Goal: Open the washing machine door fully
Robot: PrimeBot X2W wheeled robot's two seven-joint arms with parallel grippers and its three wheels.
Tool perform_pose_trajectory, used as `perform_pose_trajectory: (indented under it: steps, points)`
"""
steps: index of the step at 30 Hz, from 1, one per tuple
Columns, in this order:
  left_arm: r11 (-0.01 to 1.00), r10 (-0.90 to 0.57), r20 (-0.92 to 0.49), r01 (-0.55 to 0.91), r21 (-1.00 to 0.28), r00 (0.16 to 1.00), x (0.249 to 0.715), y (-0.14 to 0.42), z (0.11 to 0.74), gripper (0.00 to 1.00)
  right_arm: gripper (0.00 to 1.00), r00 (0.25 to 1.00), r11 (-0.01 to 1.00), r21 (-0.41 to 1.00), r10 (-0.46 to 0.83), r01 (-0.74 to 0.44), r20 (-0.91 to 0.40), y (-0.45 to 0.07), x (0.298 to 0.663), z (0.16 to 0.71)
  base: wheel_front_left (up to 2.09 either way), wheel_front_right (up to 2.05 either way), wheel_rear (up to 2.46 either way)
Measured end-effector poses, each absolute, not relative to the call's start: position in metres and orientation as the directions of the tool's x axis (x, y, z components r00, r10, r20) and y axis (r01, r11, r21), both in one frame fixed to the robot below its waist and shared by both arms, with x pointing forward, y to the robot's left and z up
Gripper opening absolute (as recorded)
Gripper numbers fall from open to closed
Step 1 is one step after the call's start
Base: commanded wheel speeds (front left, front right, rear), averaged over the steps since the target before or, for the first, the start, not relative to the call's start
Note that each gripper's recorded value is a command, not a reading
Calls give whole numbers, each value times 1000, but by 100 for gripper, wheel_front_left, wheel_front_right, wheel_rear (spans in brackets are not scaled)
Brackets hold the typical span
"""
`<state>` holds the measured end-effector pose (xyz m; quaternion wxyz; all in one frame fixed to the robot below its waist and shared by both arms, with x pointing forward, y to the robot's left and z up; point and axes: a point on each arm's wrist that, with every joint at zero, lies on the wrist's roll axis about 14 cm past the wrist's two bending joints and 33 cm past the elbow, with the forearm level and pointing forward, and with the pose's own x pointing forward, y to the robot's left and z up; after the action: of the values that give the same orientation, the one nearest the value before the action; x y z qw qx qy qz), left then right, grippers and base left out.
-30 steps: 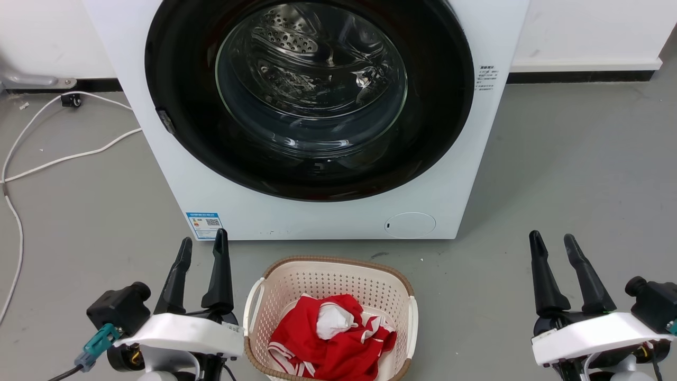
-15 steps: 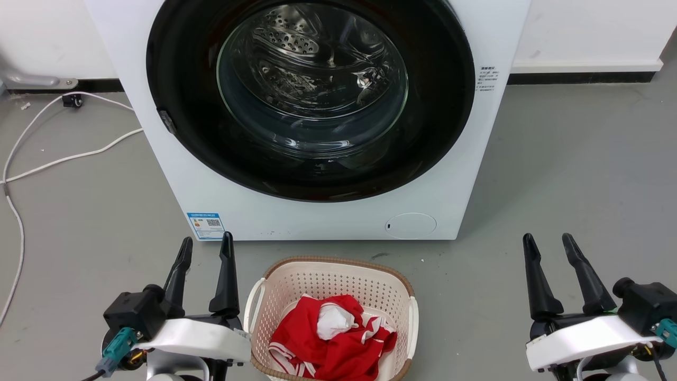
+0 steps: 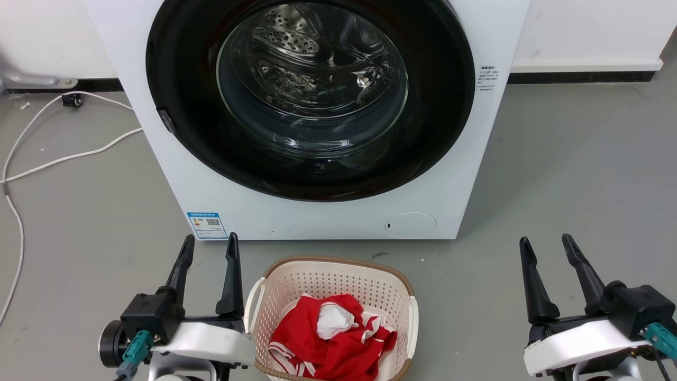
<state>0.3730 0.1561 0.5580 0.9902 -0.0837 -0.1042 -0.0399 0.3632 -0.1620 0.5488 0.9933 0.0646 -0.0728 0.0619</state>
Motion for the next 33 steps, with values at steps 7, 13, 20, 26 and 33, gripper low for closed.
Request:
perform_pose_trajectory:
  steps: [7, 13, 20, 26, 33]
  points:
    - [991, -69, 226, 93, -95, 972, 373, 154, 560, 100, 100, 981, 989, 64, 124, -135, 149, -160, 363, 549, 0, 0, 0]
    - [995, -77, 241, 91, -48, 967, 372, 152, 563, 100, 100, 980, 990, 18, 133, -137, 149, -158, 363, 550, 0, 0, 0]
    - [996, -90, 253, 92, 2, 963, 371, 149, 565, 100, 100, 979, 990, -32, 140, -137, 145, -157, 361, 549, 0, 0, 0]
    - [995, -97, 258, 91, 38, 961, 371, 147, 565, 100, 100, 978, 988, -66, 147, -138, 146, -156, 360, 549, 0, 0, 0]
    - [996, -94, 252, 88, 34, 963, 371, 148, 563, 100, 100, 979, 989, -60, 146, -138, 140, -156, 360, 547, 0, 0, 0]
